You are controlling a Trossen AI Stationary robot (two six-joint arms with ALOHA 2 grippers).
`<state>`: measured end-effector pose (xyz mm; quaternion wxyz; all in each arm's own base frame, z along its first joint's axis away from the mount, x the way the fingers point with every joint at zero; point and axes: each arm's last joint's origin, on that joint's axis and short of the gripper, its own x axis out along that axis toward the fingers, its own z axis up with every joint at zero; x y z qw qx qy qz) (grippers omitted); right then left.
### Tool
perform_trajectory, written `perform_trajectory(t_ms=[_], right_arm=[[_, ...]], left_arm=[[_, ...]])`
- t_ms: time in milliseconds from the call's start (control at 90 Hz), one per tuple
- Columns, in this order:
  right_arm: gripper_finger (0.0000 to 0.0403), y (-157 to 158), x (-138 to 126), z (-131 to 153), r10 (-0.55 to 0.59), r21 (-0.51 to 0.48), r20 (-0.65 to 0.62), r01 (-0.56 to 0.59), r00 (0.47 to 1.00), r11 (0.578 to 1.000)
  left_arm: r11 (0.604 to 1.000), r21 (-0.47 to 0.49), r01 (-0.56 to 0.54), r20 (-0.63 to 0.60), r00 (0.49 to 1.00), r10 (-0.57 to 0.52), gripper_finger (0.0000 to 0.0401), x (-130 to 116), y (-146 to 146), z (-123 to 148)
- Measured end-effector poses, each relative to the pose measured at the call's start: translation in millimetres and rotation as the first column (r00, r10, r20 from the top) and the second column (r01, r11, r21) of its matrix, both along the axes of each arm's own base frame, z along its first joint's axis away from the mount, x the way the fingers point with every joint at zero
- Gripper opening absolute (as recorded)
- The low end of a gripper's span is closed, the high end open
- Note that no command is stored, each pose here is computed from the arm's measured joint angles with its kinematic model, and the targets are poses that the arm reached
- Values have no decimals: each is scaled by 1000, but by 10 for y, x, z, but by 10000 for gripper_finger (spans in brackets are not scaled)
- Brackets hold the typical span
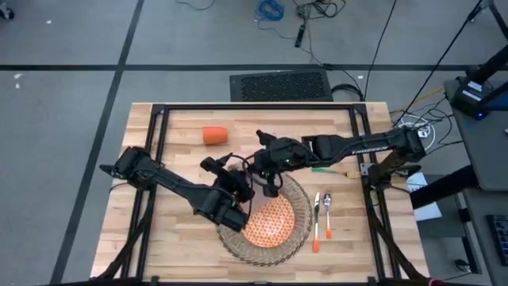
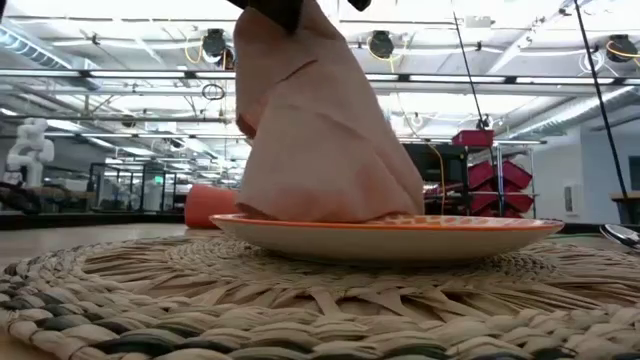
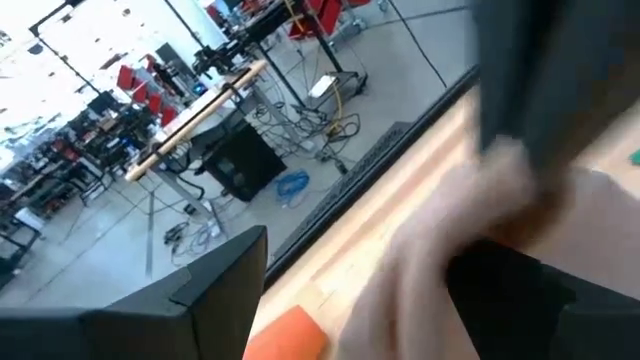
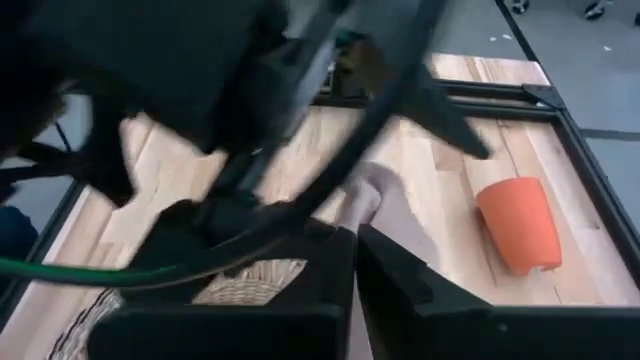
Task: Set table place
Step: Fold the white napkin
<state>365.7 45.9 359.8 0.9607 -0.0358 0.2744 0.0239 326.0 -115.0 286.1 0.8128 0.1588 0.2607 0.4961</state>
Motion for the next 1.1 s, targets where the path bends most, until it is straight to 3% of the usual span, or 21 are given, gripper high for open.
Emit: perform_trajectory(t_ms=[278,600,1100], right_arm=[[0,98,-16,-3,21,-27,-3,-21,1000,999],[0,135,-24,-7,43,-34,-7,-43,999,999],[0,212,-38,-7,71,-57,-7,-71,997,996]], left_arm=[[1000,-1,-17,-29,999,17,273,-27,42,-189],[999,-10,51,-69,996,-51,273,-103,-155,-197],[989,-113,95,-43,994,-101,273,-130,-307,-429]])
